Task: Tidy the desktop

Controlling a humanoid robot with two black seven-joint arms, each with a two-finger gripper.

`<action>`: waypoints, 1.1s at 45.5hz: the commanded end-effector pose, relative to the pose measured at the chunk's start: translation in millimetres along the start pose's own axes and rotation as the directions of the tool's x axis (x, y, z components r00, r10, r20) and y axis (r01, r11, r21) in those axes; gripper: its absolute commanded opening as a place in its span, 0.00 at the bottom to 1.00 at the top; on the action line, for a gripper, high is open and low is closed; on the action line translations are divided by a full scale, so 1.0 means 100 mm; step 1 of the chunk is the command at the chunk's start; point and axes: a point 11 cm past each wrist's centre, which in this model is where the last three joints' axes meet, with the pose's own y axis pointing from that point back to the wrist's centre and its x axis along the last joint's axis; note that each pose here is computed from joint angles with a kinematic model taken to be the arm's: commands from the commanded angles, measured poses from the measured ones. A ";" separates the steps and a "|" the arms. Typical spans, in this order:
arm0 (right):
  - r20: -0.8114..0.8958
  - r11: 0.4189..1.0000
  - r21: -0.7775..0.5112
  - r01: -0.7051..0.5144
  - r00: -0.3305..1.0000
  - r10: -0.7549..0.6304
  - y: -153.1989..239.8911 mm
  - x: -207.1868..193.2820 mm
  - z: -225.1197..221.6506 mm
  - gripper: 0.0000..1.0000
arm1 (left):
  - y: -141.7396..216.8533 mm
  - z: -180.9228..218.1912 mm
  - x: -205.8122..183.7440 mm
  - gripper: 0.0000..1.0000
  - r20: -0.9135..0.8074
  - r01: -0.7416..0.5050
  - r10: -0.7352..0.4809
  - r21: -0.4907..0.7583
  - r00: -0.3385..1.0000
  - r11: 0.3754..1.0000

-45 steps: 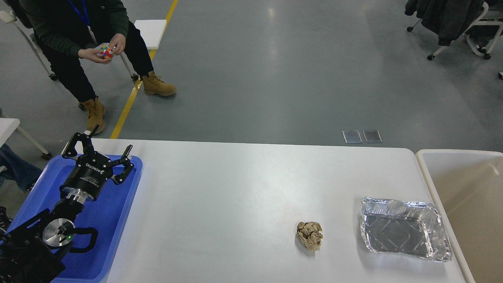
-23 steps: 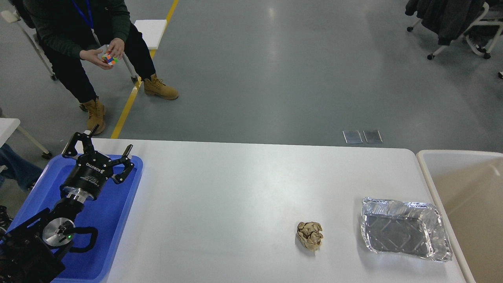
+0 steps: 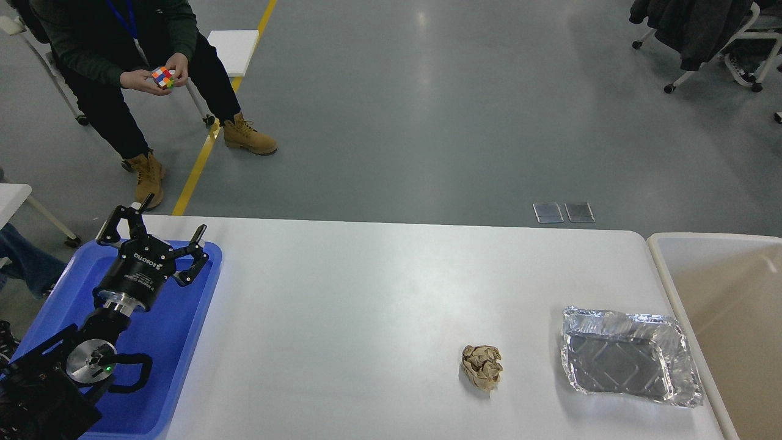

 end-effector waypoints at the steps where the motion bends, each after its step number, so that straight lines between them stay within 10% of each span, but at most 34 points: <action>1: -0.112 0.993 0.018 0.117 0.987 -0.115 -0.02 -0.17 -0.43 1.00 | 0.00 0.00 0.00 0.99 0.000 0.000 0.000 0.000 1.000 1.000; 27: -0.489 0.889 0.019 0.458 0.780 -0.391 -0.24 -1.37 -1.87 1.00 | 0.01 0.00 0.00 0.99 0.000 -0.001 0.001 0.001 1.000 1.000; 50: -0.480 0.638 -0.173 0.750 0.501 -0.720 0.13 -2.36 -1.75 1.00 | 0.01 0.00 0.00 0.99 0.000 -0.001 0.001 0.001 1.000 1.000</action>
